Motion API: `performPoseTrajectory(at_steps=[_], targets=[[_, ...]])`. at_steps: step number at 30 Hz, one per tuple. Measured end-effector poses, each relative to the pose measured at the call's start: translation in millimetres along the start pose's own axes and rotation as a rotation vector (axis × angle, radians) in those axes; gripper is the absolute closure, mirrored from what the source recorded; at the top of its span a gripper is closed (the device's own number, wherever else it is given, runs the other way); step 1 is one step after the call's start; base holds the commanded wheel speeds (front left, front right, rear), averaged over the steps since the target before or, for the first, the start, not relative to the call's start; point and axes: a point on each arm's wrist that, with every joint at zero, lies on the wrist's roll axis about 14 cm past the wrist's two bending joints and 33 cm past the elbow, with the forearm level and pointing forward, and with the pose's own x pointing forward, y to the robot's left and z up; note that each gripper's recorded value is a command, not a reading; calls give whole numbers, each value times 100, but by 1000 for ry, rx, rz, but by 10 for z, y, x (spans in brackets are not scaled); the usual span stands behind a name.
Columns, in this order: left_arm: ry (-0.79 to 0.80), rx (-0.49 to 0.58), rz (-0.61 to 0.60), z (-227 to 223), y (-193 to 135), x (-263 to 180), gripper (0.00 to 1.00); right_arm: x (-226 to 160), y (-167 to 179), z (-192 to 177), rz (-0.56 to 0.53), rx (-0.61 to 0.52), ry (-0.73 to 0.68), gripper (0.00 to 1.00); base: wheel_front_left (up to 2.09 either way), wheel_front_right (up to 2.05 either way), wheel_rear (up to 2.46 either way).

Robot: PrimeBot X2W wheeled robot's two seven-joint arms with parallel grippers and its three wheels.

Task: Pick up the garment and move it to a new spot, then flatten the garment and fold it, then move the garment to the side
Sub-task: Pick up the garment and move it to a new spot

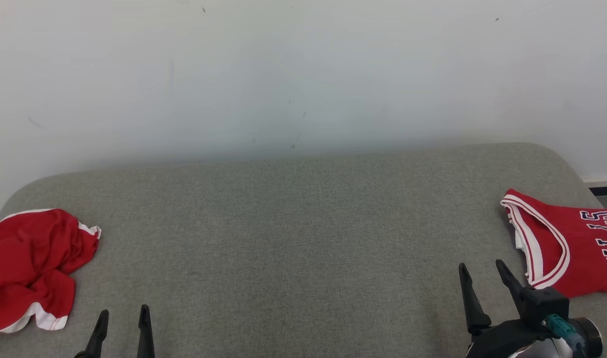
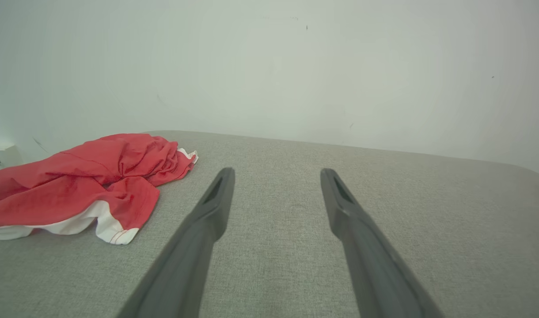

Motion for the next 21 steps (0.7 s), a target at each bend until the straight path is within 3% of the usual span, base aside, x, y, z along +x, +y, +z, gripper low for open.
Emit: performPoseTrajectory(at_steps=[12,21], targets=[[-3,-1,26,10,71,-24,0,19,47,-60,11,17,18,0,0,0,0],[-21,6,113,70,345,-201,0,161,343,-60,94,15,19,0,0,0,0]])
